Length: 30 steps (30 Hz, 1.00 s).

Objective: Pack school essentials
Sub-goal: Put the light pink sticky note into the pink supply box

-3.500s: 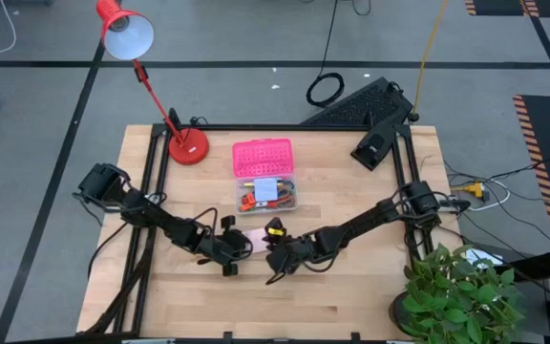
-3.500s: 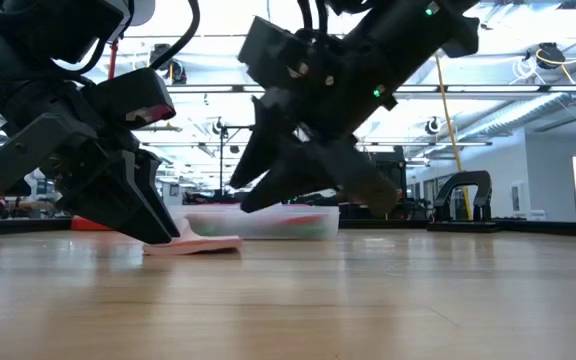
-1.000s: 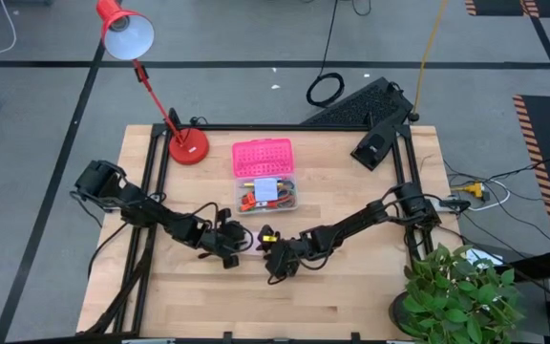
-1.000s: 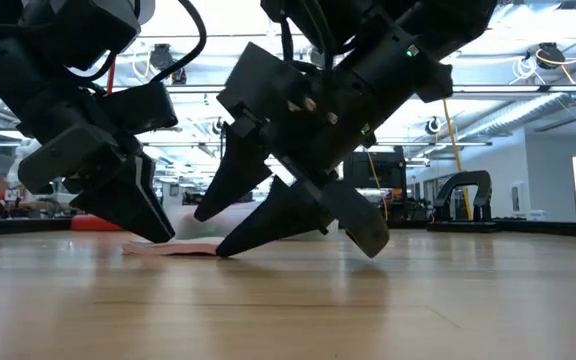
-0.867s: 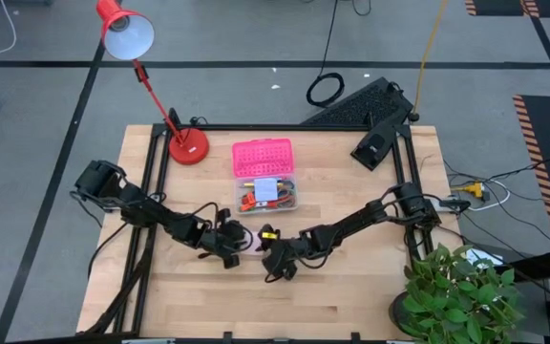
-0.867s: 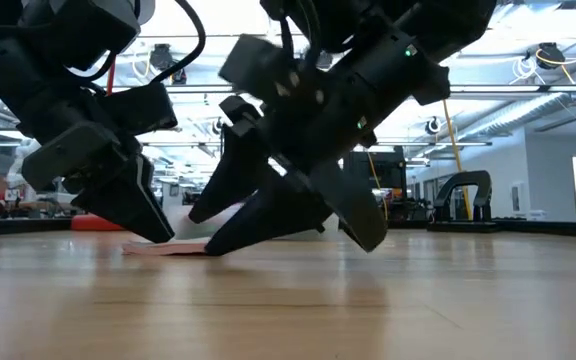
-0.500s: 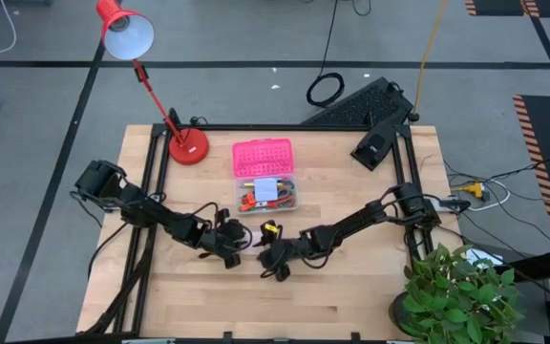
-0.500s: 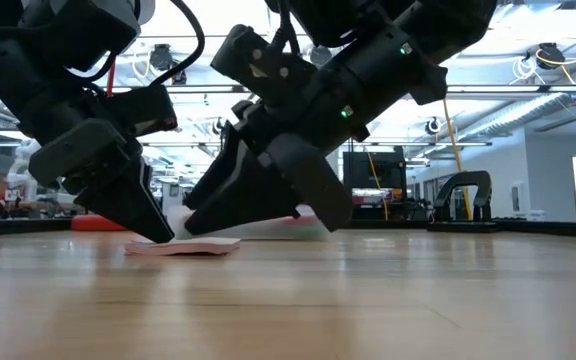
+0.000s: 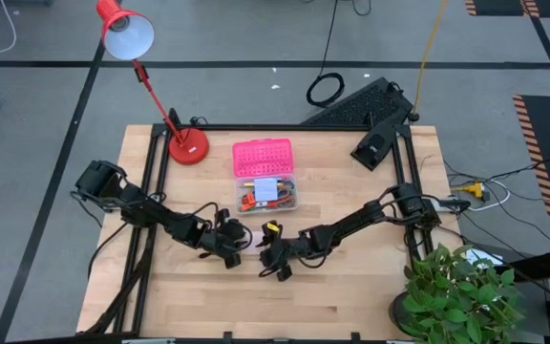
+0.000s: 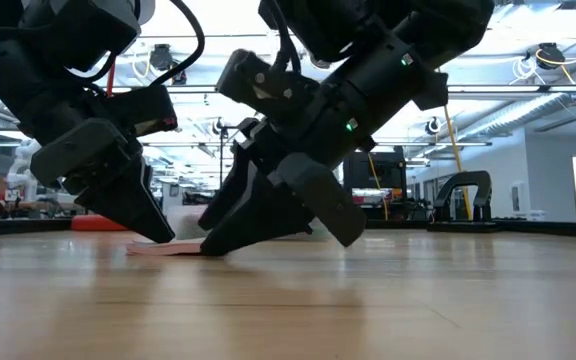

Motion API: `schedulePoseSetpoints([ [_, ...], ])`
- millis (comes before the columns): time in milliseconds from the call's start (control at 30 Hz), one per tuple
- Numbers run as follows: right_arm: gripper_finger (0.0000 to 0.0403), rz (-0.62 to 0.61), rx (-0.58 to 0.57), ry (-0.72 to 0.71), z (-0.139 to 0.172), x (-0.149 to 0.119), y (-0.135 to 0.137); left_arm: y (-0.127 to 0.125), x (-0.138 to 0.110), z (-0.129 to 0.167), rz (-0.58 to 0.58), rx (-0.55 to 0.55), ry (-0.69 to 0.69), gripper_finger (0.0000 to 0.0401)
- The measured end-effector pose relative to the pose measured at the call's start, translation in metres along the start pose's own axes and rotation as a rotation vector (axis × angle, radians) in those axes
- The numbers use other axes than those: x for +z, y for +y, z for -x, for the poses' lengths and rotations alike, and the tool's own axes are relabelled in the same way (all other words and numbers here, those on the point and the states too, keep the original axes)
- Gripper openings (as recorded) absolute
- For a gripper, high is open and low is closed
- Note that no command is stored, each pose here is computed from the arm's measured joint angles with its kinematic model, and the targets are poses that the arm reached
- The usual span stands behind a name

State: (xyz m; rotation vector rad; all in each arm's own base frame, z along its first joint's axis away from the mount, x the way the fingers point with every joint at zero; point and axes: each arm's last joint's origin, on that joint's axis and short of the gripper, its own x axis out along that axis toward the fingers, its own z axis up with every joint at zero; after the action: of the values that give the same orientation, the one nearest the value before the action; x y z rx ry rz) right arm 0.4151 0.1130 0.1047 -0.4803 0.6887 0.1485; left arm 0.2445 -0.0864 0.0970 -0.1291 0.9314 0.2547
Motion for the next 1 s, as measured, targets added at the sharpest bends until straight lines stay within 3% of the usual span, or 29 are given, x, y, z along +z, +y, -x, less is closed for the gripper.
schedulePoseSetpoints([
  [500, 0.0187, 0.249, -0.230, 0.132, 0.004, -0.002, 0.004, -0.001, 0.001, 0.000, -0.018, -0.008, -0.014, 0.0140],
  [733, 0.0184, 0.394, -0.229, 0.130, 0.006, 0.002, 0.011, -0.001, 0.001, 0.000, -0.015, -0.007, -0.013, 0.0140],
  [1000, 0.0132, 0.457, -0.221, 0.134, 0.007, 0.003, 0.012, -0.001, 0.001, 0.000, -0.015, -0.007, -0.013, 0.0140],
])
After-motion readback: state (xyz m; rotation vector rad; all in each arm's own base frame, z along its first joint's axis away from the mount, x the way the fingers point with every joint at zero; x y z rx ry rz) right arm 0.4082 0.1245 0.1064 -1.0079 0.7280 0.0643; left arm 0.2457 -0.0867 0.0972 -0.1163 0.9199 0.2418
